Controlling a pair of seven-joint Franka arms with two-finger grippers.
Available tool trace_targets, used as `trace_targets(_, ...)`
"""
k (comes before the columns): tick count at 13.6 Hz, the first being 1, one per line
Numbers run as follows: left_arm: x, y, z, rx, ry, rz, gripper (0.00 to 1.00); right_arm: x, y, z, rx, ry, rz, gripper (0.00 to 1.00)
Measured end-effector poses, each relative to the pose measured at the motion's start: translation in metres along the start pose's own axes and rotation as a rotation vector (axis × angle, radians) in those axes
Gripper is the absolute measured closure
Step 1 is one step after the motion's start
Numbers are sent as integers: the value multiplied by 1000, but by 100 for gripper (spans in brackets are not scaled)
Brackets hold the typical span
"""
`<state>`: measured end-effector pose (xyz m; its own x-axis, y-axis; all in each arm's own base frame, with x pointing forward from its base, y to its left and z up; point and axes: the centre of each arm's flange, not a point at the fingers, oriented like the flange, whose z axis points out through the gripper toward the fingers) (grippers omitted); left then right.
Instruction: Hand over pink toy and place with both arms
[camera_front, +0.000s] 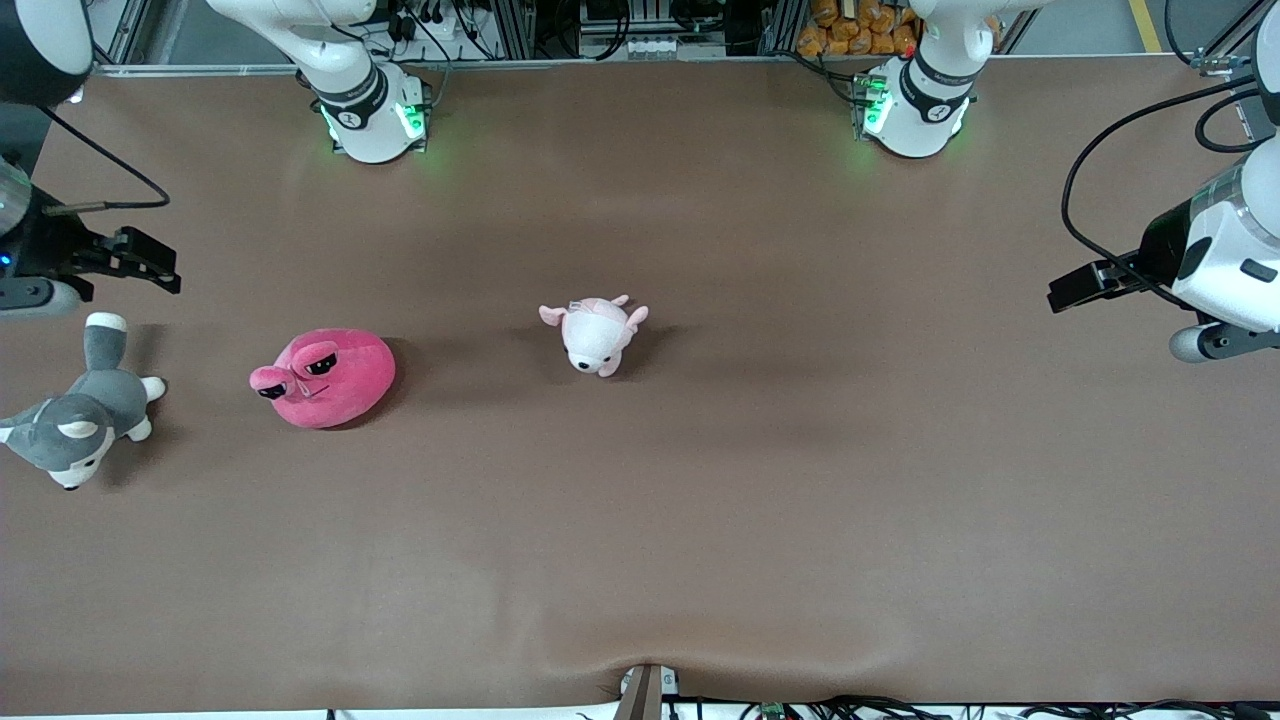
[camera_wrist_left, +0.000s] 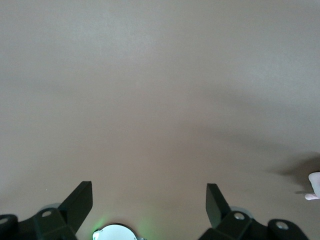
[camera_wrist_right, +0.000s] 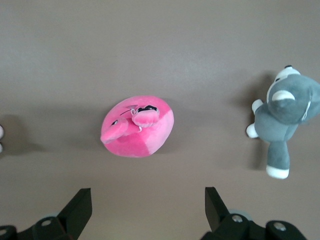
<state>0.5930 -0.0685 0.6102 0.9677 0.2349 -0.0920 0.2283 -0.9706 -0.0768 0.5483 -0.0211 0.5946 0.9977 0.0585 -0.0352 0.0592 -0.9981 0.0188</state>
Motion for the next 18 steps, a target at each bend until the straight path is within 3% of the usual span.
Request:
trace_targets(4, -2, 4, -3, -3, 7, 16, 0, -10, -6, -28, 59, -30, 111, 0)
trace_targets(11, -6, -8, -17, -2, 34, 93, 0, -15, -4, -30, 71, -71, 128, 0)
trace_targets(18, -56, -11, -15, 40, 47, 112, 0, -19, 16, -33, 74, -76, 127, 0)
